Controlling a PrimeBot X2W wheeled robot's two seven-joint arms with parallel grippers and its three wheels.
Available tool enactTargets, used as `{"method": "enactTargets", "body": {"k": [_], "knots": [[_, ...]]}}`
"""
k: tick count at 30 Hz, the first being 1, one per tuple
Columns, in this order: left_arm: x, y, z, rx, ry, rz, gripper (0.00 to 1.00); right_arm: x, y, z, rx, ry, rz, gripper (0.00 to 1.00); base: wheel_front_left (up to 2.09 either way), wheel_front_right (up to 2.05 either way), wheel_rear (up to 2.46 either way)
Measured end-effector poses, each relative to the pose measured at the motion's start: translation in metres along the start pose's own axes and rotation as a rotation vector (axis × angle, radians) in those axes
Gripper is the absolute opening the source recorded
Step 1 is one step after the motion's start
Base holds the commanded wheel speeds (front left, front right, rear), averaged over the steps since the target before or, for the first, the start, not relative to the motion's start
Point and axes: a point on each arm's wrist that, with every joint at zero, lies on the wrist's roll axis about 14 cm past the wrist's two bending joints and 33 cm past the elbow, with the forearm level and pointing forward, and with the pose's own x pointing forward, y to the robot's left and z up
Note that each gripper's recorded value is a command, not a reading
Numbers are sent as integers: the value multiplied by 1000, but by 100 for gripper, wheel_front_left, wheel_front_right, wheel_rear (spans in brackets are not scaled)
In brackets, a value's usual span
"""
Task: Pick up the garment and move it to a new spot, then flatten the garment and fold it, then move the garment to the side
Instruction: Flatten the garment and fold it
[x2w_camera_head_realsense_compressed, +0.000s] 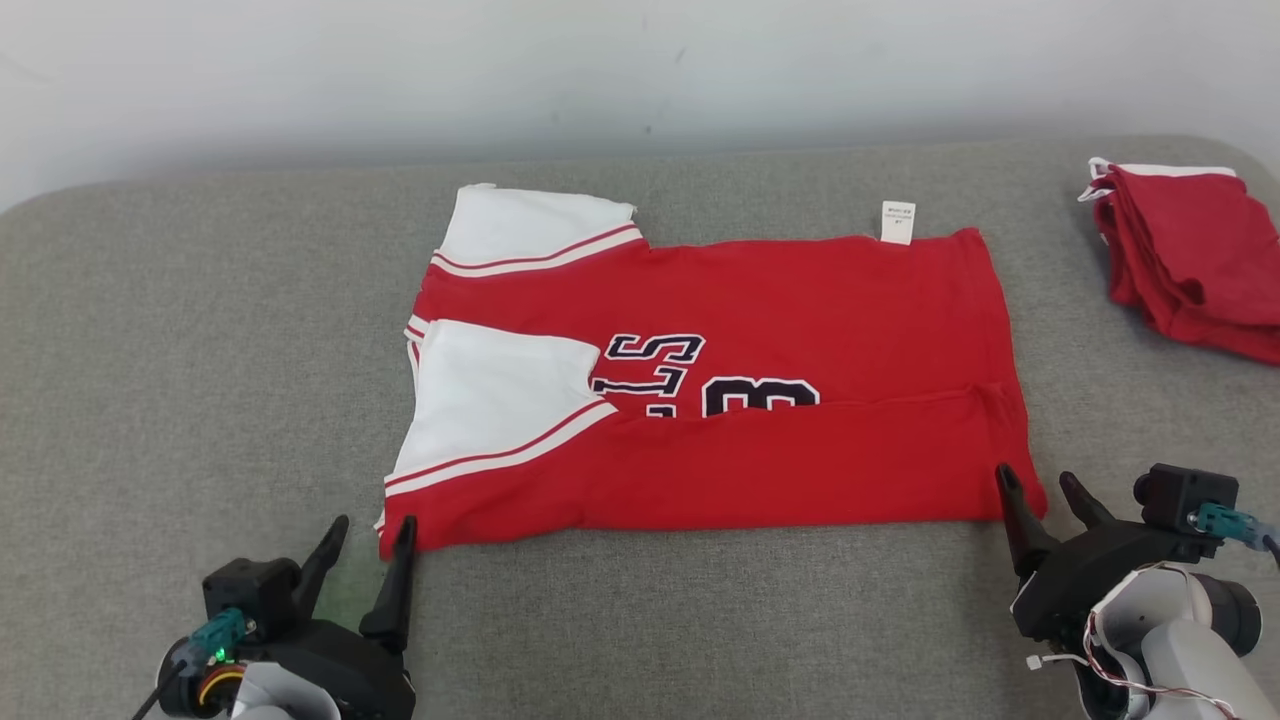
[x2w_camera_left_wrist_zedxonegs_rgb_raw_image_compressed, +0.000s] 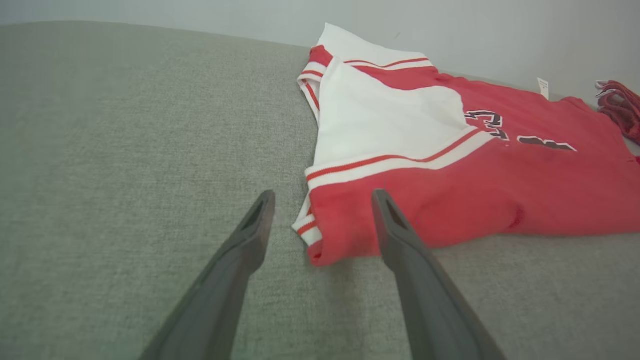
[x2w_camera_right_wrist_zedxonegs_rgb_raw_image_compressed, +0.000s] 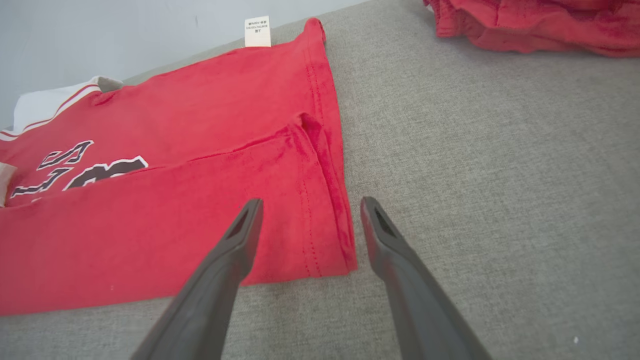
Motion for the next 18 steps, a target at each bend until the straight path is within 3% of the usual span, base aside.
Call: {"method": "enactTargets", "body": {"k": [10, 11, 12, 13, 14, 15, 18], "knots": [[4, 12, -32, -13, 108, 36, 100, 17, 0, -20, -57, 61, -6, 100, 0, 0, 0], [7, 12, -33, -15, 112, 34, 100, 19, -1, -23, -65, 72, -9, 64, 0, 0, 0], [9, 10, -35, -18, 122, 31, 100, 20, -2, -24, -68, 73, -11, 35, 0, 0, 0], [10, 8, -37, -26, 125, 27, 79, 22, -2, -25, -66, 76, -13, 0, 0, 0, 0], [12, 6, -38, -42, 129, 24, 46, 24, -1, -26, -67, 78, -11, 0, 0, 0, 0], [13, 4, -40, -51, 138, 19, 0, 26, 0, -26, -69, 77, -9, 0, 0, 0, 0], [14, 1, -39, -53, 140, 11, 0, 29, 5, -26, -73, 69, 3, 0, 0, 0, 0]]}}
